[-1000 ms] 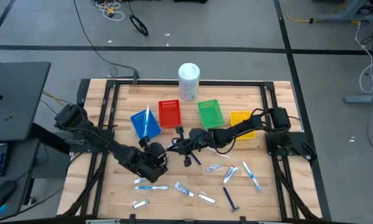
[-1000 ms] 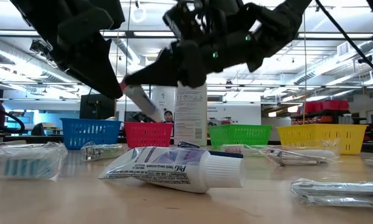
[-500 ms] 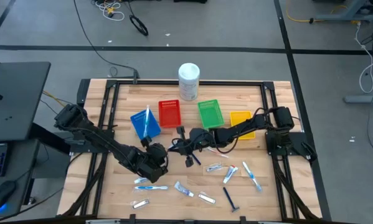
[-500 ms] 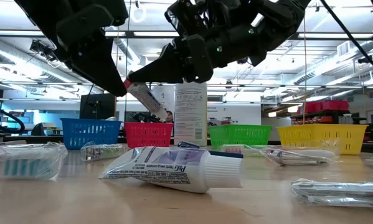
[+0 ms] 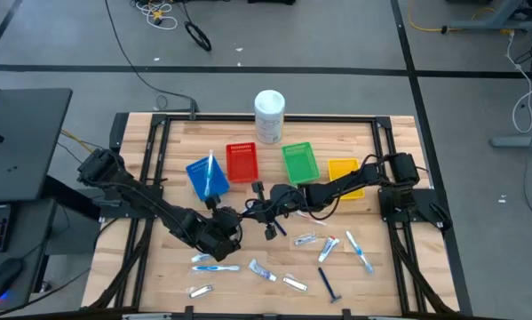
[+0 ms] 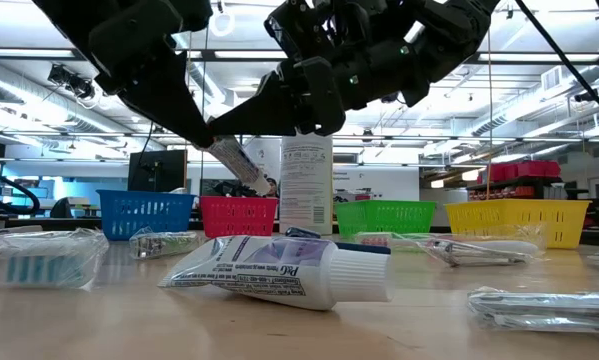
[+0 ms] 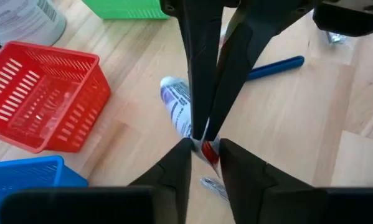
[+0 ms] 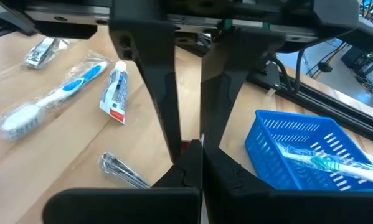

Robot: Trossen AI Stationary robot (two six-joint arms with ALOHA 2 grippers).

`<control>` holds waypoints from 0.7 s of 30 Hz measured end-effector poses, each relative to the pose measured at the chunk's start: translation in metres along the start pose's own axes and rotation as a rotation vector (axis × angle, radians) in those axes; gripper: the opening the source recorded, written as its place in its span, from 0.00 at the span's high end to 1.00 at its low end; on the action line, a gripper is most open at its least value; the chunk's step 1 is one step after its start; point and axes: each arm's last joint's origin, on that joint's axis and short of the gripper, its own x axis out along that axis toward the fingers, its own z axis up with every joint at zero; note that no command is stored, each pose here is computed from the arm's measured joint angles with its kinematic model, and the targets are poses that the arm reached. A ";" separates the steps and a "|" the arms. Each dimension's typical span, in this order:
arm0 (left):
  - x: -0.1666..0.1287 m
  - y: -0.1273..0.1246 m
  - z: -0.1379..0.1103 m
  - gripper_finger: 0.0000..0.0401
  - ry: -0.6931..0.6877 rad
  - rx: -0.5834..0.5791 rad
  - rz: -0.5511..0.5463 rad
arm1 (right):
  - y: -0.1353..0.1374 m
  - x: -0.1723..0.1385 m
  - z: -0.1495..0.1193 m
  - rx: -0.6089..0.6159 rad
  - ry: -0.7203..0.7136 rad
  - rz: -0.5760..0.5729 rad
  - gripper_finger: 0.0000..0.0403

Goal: Pick & Place Travel size toiletries
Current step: Put the white toothpaste into the red bin

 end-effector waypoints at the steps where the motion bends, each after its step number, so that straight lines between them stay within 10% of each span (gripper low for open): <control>1: 0.001 0.001 0.001 0.83 0.006 -0.005 -0.002 | 0.000 0.000 0.000 0.000 0.001 0.000 1.00; 21: 0.009 0.010 0.002 0.99 0.055 0.031 0.031 | 0.000 -0.001 -0.010 0.005 0.157 -0.078 0.83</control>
